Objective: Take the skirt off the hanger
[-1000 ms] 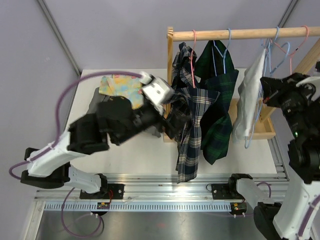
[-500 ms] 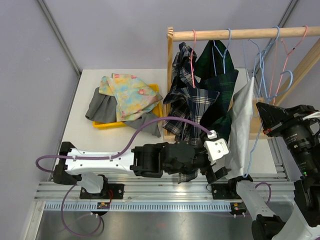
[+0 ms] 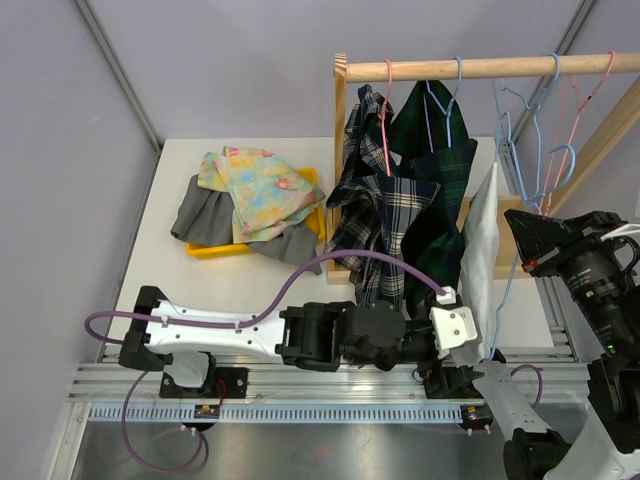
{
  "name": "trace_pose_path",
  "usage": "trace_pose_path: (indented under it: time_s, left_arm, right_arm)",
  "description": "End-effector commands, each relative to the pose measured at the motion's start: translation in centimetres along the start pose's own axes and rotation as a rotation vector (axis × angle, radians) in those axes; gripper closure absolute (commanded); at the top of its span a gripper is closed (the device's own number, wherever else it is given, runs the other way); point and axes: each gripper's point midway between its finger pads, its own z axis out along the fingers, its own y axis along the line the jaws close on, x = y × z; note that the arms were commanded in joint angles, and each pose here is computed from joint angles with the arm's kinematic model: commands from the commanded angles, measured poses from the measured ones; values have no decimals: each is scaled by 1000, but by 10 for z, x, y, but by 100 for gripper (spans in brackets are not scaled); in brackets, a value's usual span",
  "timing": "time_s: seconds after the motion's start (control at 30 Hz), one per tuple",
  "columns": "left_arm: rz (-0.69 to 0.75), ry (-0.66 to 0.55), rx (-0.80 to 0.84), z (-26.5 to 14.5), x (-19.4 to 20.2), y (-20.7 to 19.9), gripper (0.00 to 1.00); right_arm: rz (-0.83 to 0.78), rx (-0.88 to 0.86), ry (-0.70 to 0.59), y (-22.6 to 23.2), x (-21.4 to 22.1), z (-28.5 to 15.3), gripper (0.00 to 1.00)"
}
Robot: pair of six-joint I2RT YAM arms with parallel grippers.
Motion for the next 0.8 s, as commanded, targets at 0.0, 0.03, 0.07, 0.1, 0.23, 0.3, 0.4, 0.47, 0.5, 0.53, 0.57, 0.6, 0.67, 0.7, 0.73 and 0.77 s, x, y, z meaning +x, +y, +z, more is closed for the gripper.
trace_pose_path:
  time_s: [0.0, 0.03, 0.07, 0.1, 0.23, 0.3, 0.4, 0.47, 0.5, 0.53, 0.57, 0.6, 0.67, 0.7, 0.73, 0.77]
  left_arm:
    - [-22, -102, 31, -16, -32, -6, 6]
    - [-24, -97, 34, -16, -30, -6, 7]
    - [-25, -94, 35, -15, -28, -7, 8]
    - [-25, -94, 35, -15, -28, -7, 11]
    - [-18, -87, 12, -12, -25, -3, 25]
    - [-15, -85, -12, -10, -24, 1, 29]
    - [-10, -92, -50, -8, -25, 8, 47]
    - [-6, -100, -61, -6, -25, 10, 61]
    - [-4, -97, -59, -4, -23, 9, 66]
    - [-8, -119, -59, -3, -29, 9, 69]
    - [-10, -121, -60, -2, -28, 10, 73]
    - [-11, -121, -55, -1, -27, 8, 77]
    - [-16, -112, -46, 2, -24, 6, 95]
    - [-20, -100, -40, 2, -20, 5, 100]
    - [-38, -89, -31, 2, -16, 2, 100]
    - [-47, -78, 7, 1, -13, -6, 100]
  right_arm:
    - [-8, -56, -58, 14, -20, 3, 100]
    - [-10, -60, -61, 15, -21, 3, 100]
    - [-10, -60, -61, 16, -22, 3, 100]
    - [-10, -58, -58, 15, -22, 3, 100]
    - [-10, -64, -67, 18, -25, 2, 100]
    - [-9, -67, -65, 19, -25, 2, 100]
    - [-7, -75, -63, 21, -25, 1, 100]
    - [-4, -75, -59, 21, -25, 1, 100]
    - [-3, -77, -60, 21, -25, 2, 100]
    - [0, -79, -57, 21, -24, 2, 100]
    - [4, -80, -58, 21, -25, 3, 100]
    - [7, -80, -55, 21, -24, 4, 100]
    - [11, -78, -48, 19, -22, 7, 100]
    - [10, -79, -50, 19, -22, 9, 100]
    - [13, -72, -47, 17, -22, 11, 100]
    - [11, -64, -45, 14, -22, 15, 100]
